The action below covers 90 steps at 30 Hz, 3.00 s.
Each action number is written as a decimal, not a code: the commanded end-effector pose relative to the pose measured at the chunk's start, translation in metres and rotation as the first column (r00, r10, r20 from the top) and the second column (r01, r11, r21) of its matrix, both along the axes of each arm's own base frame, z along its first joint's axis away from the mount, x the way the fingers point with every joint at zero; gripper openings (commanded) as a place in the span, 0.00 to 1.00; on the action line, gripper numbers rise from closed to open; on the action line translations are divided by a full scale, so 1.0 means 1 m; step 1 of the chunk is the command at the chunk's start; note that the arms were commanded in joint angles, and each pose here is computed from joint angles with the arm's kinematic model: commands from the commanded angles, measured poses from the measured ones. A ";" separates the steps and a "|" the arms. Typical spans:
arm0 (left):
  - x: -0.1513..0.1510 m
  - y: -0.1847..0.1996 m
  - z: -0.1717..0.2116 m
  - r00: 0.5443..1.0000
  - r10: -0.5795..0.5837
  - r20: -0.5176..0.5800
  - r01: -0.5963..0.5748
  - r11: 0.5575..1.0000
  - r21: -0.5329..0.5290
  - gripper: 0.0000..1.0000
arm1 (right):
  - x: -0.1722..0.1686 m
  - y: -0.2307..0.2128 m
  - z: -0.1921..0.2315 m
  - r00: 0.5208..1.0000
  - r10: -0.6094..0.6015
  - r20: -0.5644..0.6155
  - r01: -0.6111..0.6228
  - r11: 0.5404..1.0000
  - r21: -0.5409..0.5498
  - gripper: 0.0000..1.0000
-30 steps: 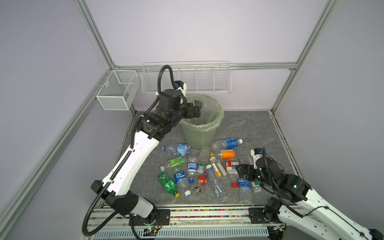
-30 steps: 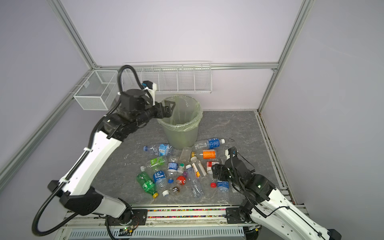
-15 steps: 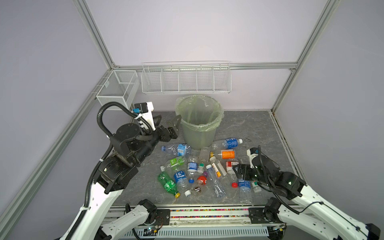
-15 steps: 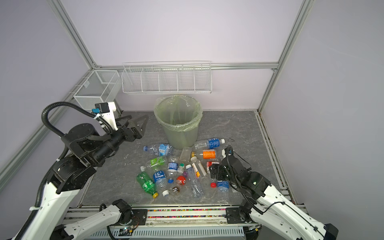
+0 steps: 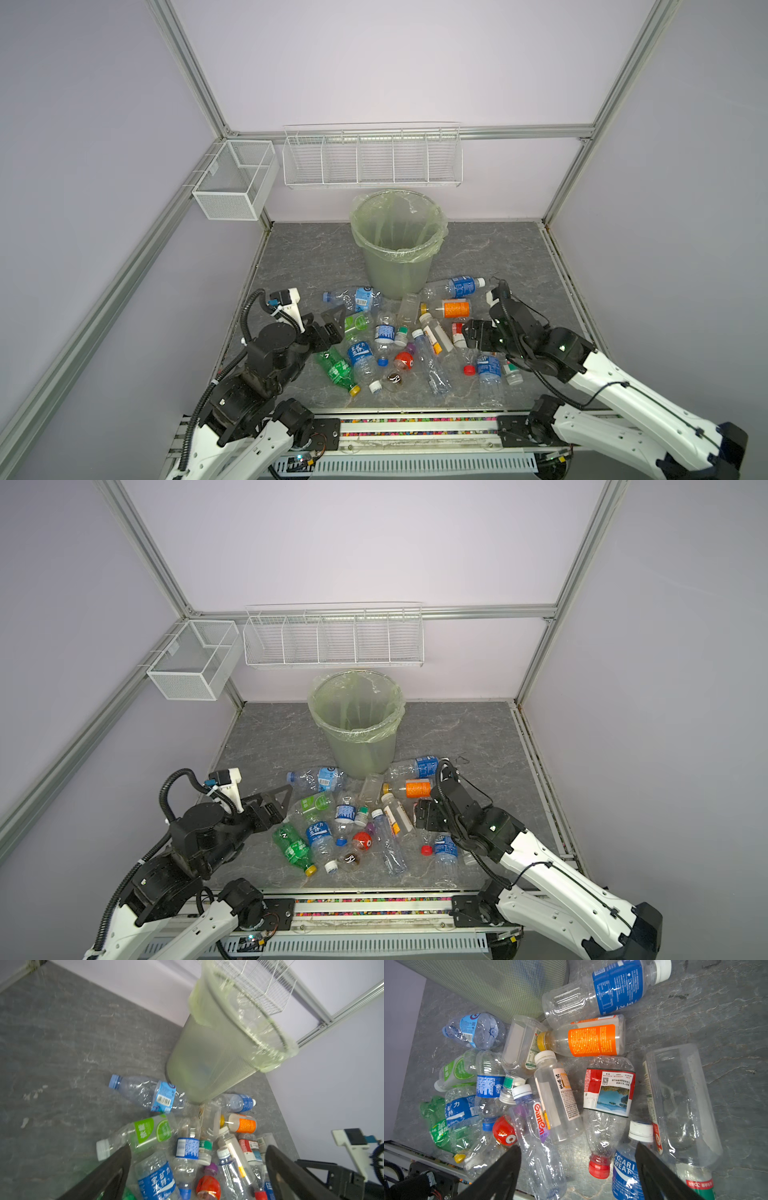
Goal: Throw the plastic bottles in the bin
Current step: 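Withdraw the left gripper toward the pile while the right gripper moves toward the wastebasket, then lower the right gripper and grasp the blue-labelled bottle beside the wastebasket, then lift the blue Pocari Sweat bottle with the right gripper over the wastebasket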
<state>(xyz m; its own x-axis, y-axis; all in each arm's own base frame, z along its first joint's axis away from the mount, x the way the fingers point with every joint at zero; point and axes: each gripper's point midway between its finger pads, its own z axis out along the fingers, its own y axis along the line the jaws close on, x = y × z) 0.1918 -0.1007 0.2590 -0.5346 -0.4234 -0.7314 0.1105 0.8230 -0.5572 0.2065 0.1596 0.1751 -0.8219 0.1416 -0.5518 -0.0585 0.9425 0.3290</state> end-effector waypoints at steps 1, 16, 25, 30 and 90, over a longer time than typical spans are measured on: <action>-0.010 -0.004 -0.024 0.996 -0.007 -0.093 -0.001 0.997 -0.083 0.99 | 0.021 -0.002 0.021 0.996 -0.090 -0.015 0.090 0.996 0.010 0.89; -0.031 0.001 -0.039 0.991 -0.041 -0.125 0.027 0.993 -0.112 0.97 | 0.101 -0.013 0.003 0.804 -0.412 -0.429 0.484 0.872 0.068 0.88; -0.044 0.015 -0.031 0.995 -0.027 -0.100 0.014 0.992 -0.126 0.97 | 0.133 -0.024 -0.016 0.603 -0.595 -0.532 0.695 0.719 -0.016 0.89; -0.050 0.019 -0.028 0.996 -0.027 -0.087 0.014 0.990 -0.141 0.97 | 0.146 -0.031 -0.033 0.499 -0.679 -0.538 0.773 0.629 -0.077 0.88; -0.057 0.026 -0.028 0.996 -0.011 -0.085 -0.003 0.986 -0.168 0.97 | 0.210 -0.024 -0.082 0.370 -0.783 -0.499 0.893 0.447 -0.039 0.06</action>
<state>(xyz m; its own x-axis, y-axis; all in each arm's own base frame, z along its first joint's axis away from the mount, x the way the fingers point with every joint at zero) 0.1402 -0.0815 0.2266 -0.6042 -0.5165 -0.6067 0.0707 0.7237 -0.6865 0.4150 0.1458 0.0541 -0.3719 0.9278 -0.0303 0.9065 0.3700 0.2035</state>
